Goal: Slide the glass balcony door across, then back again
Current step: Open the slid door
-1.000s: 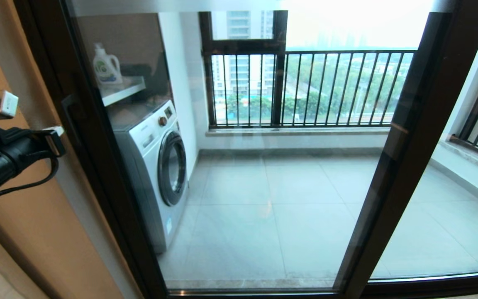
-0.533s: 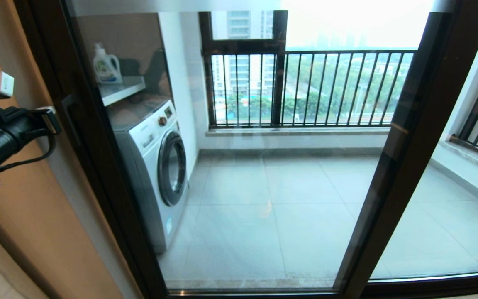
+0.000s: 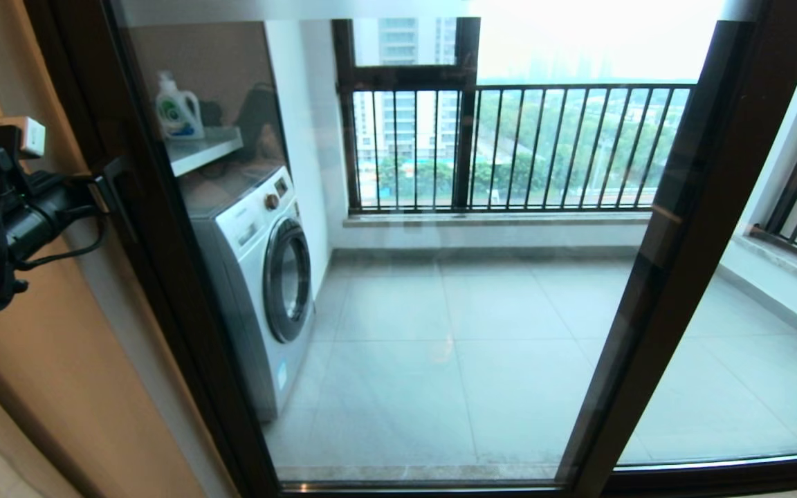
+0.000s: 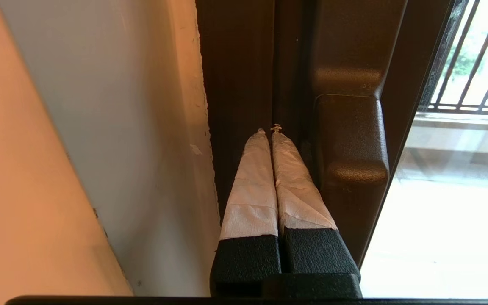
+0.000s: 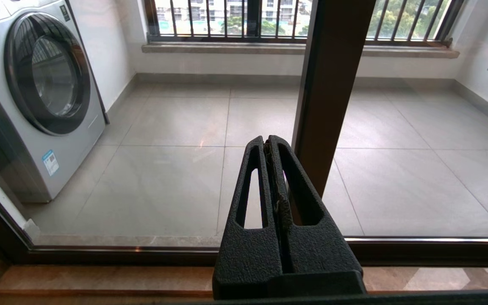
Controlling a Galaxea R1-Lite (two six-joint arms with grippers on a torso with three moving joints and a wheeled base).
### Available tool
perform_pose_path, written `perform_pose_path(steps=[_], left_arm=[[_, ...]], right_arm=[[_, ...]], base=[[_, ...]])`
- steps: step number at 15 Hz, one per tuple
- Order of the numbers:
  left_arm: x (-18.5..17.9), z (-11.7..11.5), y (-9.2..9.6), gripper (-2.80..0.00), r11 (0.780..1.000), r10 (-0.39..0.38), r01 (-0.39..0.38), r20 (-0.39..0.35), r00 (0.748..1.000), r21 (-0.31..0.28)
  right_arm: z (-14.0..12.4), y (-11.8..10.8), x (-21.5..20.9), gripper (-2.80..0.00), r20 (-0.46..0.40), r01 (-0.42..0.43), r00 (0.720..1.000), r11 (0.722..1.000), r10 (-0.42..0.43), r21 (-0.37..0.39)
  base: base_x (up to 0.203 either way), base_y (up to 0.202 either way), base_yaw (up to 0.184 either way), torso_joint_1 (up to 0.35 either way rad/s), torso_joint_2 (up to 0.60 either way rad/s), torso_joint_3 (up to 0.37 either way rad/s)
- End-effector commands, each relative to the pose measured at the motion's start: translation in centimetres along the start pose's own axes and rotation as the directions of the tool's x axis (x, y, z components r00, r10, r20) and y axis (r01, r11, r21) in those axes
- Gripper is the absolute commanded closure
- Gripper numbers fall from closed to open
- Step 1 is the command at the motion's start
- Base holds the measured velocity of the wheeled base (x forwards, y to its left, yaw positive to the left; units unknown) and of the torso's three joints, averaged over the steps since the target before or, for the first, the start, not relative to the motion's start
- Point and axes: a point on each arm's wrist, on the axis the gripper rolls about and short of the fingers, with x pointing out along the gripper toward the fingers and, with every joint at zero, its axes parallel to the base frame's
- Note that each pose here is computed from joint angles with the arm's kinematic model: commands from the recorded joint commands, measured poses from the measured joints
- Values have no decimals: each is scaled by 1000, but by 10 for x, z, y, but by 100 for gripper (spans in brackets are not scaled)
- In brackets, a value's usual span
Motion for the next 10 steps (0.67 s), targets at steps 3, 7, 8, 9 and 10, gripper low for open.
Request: perform_pose_path(steps=[3,7,8,9,10], left_arm=[[4,-4,-19,0,999,-47,47,-7,999,1],[5,-2,-37,0,996,-87,87,-1,996,-4],[6,-2,-41,0,996,-93,93,1,996,-3],[6,-2,-44,0,995,-100,100,1,995,-4],[6,-2,-45,0,995,-101,101,1,995,-5]], right_arm=[[-3,0,1,0,-13,-1,1000,1000,1,-1],[-3,0,1,0,-13,-1,1000,1000,1,0],[-3,0,1,0,-13,-1,1000,1000,1,0],[-3,0,1,0,-13,-1,1000,1000,1,-1],[-3,0,1,0,-13,-1,1000,1000,1,1]], base=[[0,0,0,0,0,0],[0,0,0,0,0,0],[0,0,0,0,0,0],[0,0,0,0,0,0],[0,0,0,0,0,0]])
